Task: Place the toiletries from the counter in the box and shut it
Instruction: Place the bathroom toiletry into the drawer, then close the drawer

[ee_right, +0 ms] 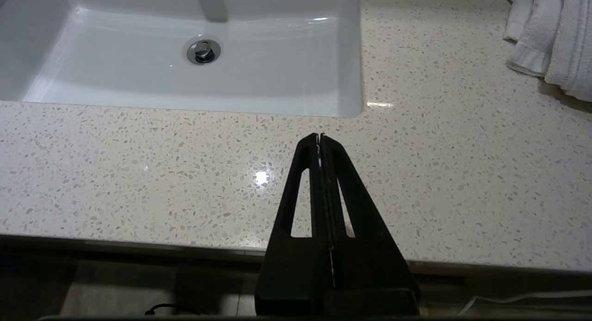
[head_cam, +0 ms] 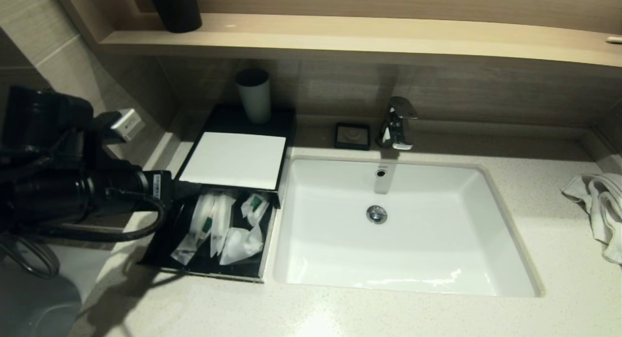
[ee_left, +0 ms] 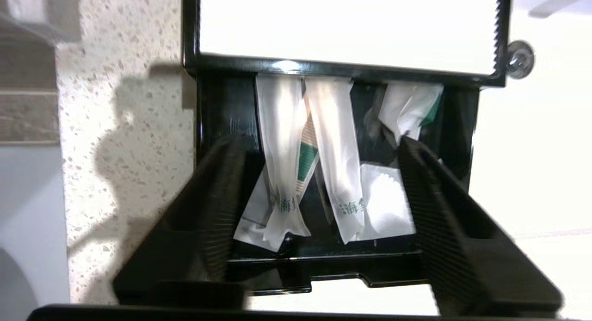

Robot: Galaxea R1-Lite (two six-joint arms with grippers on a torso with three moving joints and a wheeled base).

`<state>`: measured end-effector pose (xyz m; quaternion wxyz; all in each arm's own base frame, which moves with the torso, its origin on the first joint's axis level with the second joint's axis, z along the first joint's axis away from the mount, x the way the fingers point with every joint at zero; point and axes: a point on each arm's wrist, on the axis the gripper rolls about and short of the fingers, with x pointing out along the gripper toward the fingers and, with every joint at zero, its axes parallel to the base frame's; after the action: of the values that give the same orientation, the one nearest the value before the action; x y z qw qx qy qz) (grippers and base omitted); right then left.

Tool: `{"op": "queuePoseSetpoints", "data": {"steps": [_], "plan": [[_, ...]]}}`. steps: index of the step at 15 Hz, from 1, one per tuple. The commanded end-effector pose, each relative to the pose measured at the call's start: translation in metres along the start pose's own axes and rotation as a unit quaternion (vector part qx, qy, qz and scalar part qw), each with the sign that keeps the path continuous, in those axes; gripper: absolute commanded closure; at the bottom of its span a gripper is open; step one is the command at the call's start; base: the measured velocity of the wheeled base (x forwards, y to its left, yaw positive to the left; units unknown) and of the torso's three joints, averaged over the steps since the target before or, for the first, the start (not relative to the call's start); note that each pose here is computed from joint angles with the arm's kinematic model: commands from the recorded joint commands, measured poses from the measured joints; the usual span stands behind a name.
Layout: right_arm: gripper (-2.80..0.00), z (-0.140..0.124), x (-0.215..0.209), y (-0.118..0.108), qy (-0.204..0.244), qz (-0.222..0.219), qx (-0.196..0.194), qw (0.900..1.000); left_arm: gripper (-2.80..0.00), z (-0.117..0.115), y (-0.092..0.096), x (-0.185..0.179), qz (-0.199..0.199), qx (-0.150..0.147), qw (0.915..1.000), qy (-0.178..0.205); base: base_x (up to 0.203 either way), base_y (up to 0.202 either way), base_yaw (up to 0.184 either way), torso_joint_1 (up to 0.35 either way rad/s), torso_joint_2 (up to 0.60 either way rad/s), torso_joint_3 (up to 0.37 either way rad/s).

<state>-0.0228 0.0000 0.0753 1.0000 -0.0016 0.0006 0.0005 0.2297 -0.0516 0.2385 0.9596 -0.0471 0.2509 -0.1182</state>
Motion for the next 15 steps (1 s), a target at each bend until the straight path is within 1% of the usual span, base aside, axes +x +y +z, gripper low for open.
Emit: {"op": "queuePoseSetpoints", "data": {"steps": [1, 2, 4, 6, 9, 12, 14, 15], "plan": [[0.0, 0.0, 0.0, 0.0, 0.0, 0.0, 0.0, 1.0, 0.0, 0.006, -0.002, -0.015, -0.003, 0.001, 0.9997, -0.024, 0.0, 0.0, 0.0, 0.0, 0.0, 0.0], [0.0, 0.0, 0.0, 0.0, 0.0, 0.0, 0.0, 1.0, 0.0, 0.006, -0.002, -0.022, -0.004, 0.001, 0.9996, -0.028, 0.0, 0.0, 0.0, 0.025, 0.01, 0.002], [0.0, 0.0, 0.0, 0.0, -0.001, 0.0, 0.0, 1.0, 0.0, 0.001, -0.002, -0.034, -0.004, 0.001, 0.9997, -0.022, 0.0, 0.0, 0.0, 0.0, 0.0, 0.0], [0.0, 0.0, 0.0, 0.0, 0.0, 0.0, 0.0, 1.0, 0.0, -0.006, -0.002, -0.042, -0.002, 0.0, 0.9999, -0.011, 0.0, 0.0, 0.0, 0.0, 0.0, 0.0], [0.0, 0.0, 0.0, 0.0, 0.0, 0.0, 0.0, 1.0, 0.0, -0.023, 0.0, -0.052, 0.0, -0.001, 0.9999, 0.013, 0.0, 0.0, 0.0, 0.0, 0.0, 0.0], [0.0, 0.0, 0.0, 0.0, 0.0, 0.0, -0.001, 1.0, 0.0, -0.044, 0.002, -0.059, 0.006, 0.0, 0.9987, 0.05, 0.0, 0.0, 0.0, 0.0, 0.0, 0.0], [0.0, 0.0, 0.0, 0.0, 0.0, 0.0, 0.0, 1.0, 0.0, -0.061, 0.001, -0.058, 0.002, 0.01, 0.9949, 0.1, 0.0, 0.0, 0.0, 0.0, 0.0, 0.0], [0.0, 0.0, 0.0, 0.0, 0.0, 0.0, 0.0, 1.0, 0.0, -0.069, 0.0, -0.057, 0.0, 0.013, 0.9928, 0.119, 0.0, 0.0, 0.0, 0.0, 0.0, 0.0]]}}
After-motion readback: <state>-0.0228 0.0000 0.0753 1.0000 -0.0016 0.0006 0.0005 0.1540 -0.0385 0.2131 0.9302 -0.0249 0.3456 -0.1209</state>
